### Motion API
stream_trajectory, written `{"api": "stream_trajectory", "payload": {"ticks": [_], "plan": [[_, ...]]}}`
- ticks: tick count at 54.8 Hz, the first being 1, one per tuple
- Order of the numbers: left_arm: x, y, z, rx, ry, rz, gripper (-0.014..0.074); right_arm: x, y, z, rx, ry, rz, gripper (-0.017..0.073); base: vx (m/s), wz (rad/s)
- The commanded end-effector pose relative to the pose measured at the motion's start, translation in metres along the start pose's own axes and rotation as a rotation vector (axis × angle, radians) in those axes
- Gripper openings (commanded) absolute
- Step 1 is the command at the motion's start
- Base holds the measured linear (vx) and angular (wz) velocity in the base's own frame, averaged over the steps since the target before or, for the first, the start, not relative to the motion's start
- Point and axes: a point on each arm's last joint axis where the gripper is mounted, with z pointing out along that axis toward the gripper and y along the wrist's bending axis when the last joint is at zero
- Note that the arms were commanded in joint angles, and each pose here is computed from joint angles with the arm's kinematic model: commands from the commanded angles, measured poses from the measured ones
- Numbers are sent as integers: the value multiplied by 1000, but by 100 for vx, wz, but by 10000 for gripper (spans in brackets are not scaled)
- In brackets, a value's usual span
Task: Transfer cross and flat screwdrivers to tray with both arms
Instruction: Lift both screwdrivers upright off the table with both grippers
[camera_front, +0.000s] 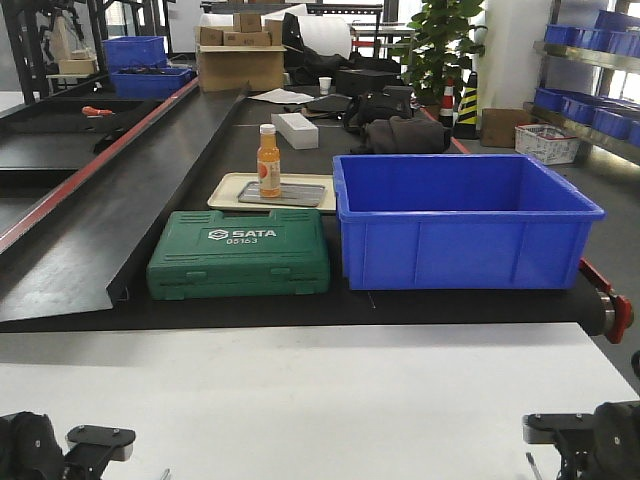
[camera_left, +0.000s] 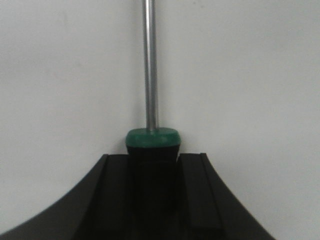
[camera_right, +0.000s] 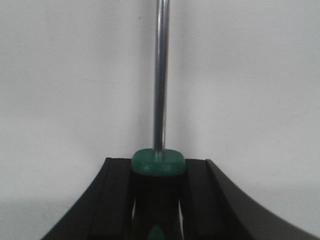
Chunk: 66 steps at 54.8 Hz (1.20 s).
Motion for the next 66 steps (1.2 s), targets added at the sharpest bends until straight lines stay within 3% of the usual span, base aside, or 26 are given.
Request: {"api": "stream_trajectory", "payload": {"ticks": [1, 6, 18, 26, 35, 41, 46, 66], "plan": [[-7, -7, -27, 12, -73, 10, -3, -14, -2, -45, -3, -168, -35, -10, 0, 0], [-10, -10, -44, 8, -132, 19, -3, -15, -3, -73, -2, -246, -72, -10, 0, 0], [-16, -20, -113, -12, -414, 39, -3, -7, 0, -142, -64, -446, -39, -10, 0, 0], [-10, -28, -169, -18, -639, 40, -3, 7, 5, -191, -132, -602, -92, -10, 0, 0], [12, -38, -227, -7, -831, 43, -3, 26, 12, -240, -226, -774, -126, -10, 0, 0], [32, -44, -261, 8, -951, 37, -2, 36, 16, -267, -278, -851, -181, -10, 0, 0], [46, -48, -284, 6, -1047, 49, 0, 39, 19, -286, -322, -902, -185, -9, 0, 0], [61, -51, -299, 8, -1089, 65, 1, 41, 20, -299, -341, -929, -202, -8, 0, 0]]}}
